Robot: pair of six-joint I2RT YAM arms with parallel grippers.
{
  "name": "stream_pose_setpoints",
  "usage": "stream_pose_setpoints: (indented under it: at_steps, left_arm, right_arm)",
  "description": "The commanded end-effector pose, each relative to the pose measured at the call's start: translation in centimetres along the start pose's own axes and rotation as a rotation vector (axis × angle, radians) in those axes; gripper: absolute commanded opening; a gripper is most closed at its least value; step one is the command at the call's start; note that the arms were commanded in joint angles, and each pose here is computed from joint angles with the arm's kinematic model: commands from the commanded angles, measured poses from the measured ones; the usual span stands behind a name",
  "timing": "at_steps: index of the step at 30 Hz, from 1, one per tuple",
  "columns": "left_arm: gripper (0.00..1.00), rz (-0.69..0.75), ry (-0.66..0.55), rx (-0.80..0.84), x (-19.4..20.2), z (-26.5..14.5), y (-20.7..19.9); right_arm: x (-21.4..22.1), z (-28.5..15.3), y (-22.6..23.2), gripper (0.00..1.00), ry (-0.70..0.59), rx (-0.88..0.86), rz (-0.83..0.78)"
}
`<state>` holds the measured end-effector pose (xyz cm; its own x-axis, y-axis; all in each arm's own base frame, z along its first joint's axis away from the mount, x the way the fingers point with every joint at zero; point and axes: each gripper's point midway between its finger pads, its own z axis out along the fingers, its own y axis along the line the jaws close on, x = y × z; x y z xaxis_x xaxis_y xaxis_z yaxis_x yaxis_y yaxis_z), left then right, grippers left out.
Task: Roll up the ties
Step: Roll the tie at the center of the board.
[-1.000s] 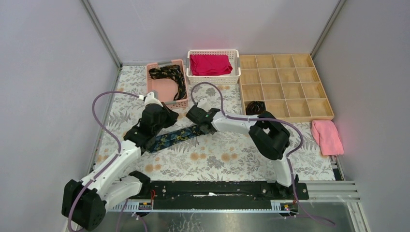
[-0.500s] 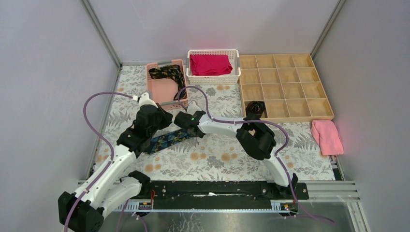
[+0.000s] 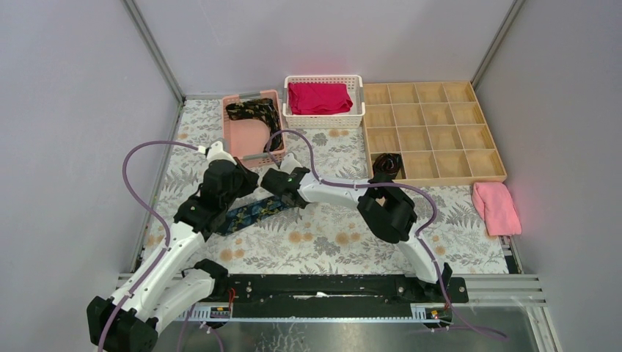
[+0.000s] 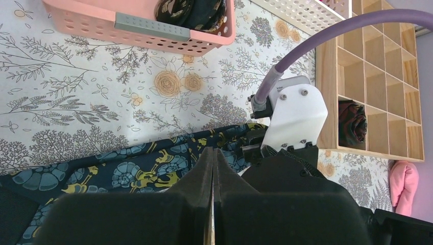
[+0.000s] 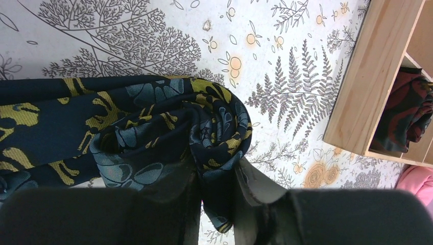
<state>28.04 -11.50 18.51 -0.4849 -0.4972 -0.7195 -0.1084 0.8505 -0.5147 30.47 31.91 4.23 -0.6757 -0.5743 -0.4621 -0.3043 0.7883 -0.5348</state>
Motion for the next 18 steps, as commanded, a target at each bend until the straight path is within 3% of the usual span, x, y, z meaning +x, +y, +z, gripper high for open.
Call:
stream_pose_setpoints:
  at_steps: [1, 11, 18]
  left_arm:
    - [0.00, 0.016, -0.034, -0.002, -1.2, -0.4, 0.0]
    - [0.00, 0.019, -0.049, 0.006, -1.8, -0.8, -0.2]
    - [0.00, 0.021, -0.054, 0.000, -2.0, -0.9, 0.0]
  right_arm:
    - [-0.9, -0.3, 0.3, 0.27, -0.021, 0.017, 0.004]
    - [-2.0, -1.9, -0.3, 0.48, -0.050, 0.008, 0.029]
    - [-2.7, -3.6, 1.1, 0.50, -0.073, -0.078, 0.050]
